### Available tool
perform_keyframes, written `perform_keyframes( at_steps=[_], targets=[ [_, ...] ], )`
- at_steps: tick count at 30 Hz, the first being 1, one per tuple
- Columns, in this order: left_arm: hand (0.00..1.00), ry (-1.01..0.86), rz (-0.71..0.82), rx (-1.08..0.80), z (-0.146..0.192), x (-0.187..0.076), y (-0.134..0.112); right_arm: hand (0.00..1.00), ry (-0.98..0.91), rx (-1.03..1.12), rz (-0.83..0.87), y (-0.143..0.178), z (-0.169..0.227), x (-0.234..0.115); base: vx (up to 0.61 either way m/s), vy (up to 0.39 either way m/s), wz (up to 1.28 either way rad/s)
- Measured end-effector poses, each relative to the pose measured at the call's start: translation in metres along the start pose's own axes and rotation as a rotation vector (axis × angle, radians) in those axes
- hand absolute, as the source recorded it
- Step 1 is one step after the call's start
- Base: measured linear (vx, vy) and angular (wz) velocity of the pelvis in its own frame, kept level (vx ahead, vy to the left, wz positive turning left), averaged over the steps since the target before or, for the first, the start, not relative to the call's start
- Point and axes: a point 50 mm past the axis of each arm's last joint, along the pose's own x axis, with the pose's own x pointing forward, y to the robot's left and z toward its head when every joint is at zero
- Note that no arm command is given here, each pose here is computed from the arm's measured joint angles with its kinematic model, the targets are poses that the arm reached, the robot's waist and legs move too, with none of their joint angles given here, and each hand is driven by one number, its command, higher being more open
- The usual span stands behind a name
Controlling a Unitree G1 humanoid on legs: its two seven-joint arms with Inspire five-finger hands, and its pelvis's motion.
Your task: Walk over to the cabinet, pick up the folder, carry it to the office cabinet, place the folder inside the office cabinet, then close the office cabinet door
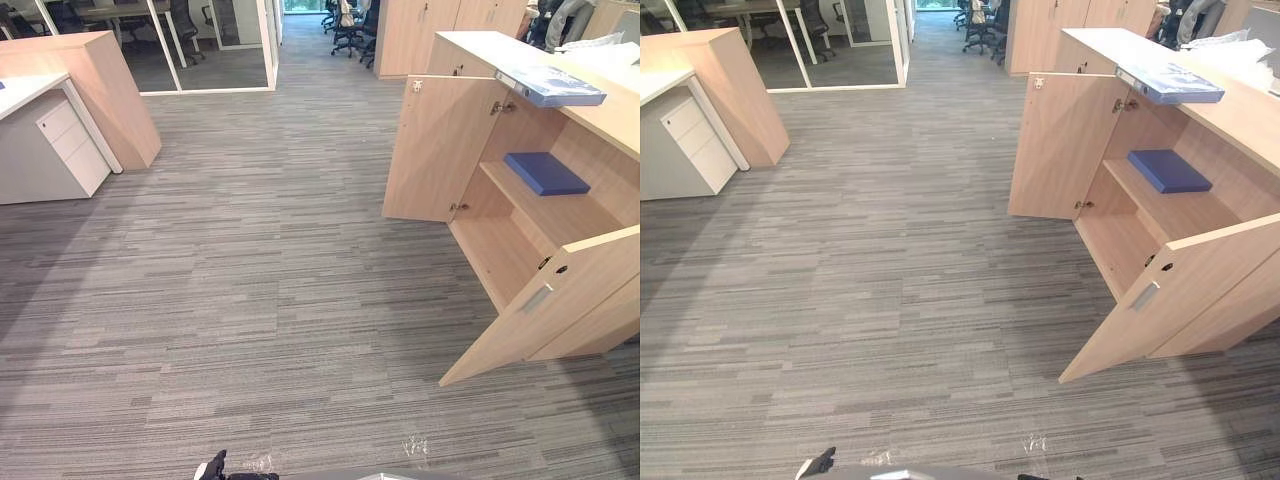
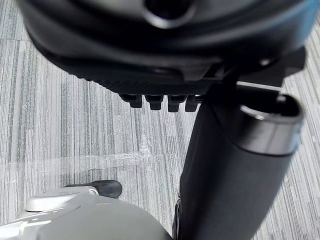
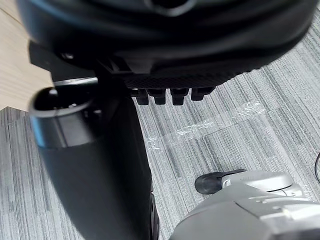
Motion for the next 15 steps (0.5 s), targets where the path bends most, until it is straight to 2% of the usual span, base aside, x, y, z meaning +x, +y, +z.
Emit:
perform_keyframes(
  at_steps=[4, 15],
  targets=[
    [1.00, 0.006, -0.008, -0.038, -0.0007, 0.0000, 0.0000, 1.00, -0.007, -0.016, 0.009, 0.0008, 0.0023, 0.0003, 0.03, 0.031, 0.00],
    [1.00, -0.005, 0.017, 0.003, 0.0012, 0.0002, 0.0004, 1.00, -0.012, -0.015, 0.013, 0.0015, 0.0045, 0.0004, -0.02, 0.024, -0.01]
  ],
)
